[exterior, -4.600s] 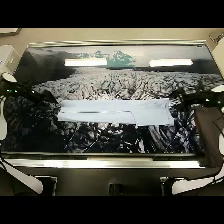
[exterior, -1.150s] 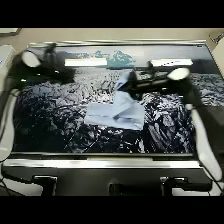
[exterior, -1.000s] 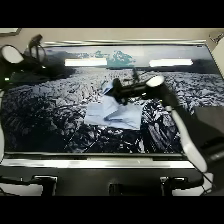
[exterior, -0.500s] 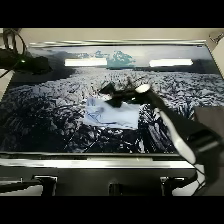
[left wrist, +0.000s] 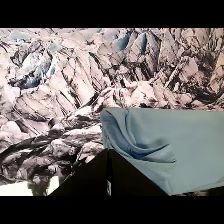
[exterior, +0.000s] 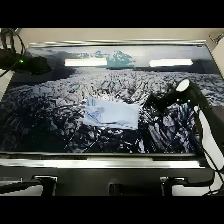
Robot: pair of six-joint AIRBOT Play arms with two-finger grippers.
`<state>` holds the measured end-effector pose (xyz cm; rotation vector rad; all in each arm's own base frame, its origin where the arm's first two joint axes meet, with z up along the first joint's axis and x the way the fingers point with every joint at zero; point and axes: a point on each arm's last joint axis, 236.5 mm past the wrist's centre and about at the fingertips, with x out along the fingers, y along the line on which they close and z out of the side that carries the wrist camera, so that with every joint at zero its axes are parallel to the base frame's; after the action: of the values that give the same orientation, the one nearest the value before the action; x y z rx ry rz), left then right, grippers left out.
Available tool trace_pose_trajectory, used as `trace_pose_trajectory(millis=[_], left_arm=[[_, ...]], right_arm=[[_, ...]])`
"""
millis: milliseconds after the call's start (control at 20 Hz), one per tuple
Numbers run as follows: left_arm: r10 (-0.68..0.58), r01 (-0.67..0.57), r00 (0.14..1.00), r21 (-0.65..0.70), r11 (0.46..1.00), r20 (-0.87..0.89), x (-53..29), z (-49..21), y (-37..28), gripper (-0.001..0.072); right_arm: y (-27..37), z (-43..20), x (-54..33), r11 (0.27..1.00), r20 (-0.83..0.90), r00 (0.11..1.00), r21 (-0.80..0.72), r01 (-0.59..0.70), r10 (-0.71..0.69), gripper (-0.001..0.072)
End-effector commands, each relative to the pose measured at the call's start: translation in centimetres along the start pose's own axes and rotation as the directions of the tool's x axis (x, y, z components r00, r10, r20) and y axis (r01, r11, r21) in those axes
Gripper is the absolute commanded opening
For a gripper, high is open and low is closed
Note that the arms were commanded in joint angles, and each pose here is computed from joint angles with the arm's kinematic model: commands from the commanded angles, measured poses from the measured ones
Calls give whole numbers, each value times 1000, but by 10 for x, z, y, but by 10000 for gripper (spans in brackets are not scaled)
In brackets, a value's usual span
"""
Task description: Fold the clothes and pants, and hang the long-sleeved shirts on hangers.
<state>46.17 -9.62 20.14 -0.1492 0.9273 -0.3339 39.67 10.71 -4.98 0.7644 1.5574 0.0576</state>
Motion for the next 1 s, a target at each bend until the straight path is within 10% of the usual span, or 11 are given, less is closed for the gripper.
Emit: trace_pose_trajectory(millis=[0, 450, 550, 650, 950], left_arm=[[-9, 8, 1000, -11, 1000, -28, 0, -7, -3, 20], [-18, 18, 999, -14, 1000, -38, 1, -9, -10, 21], [-19, 18, 999, -16, 1000, -39, 2, -9, -11, 21], [-19, 18, 999, -15, 1000, -40, 2, -10, -11, 20], [-19, 19, 999, 3, 1000, -41, 2, -10, -11, 21]], right_arm=[[2, -17, 36, 988, -72, 985, 3, -154, 154, 642], [38, -22, 63, 930, -116, 924, 7, -367, 366, 560], [42, -34, 76, 934, -152, 924, -1, -356, 352, 487], [46, -37, 83, 936, -150, 927, -35, -351, 343, 91], [100, 3, -38, 829, -67, 842, -147, -539, 536, 43]])
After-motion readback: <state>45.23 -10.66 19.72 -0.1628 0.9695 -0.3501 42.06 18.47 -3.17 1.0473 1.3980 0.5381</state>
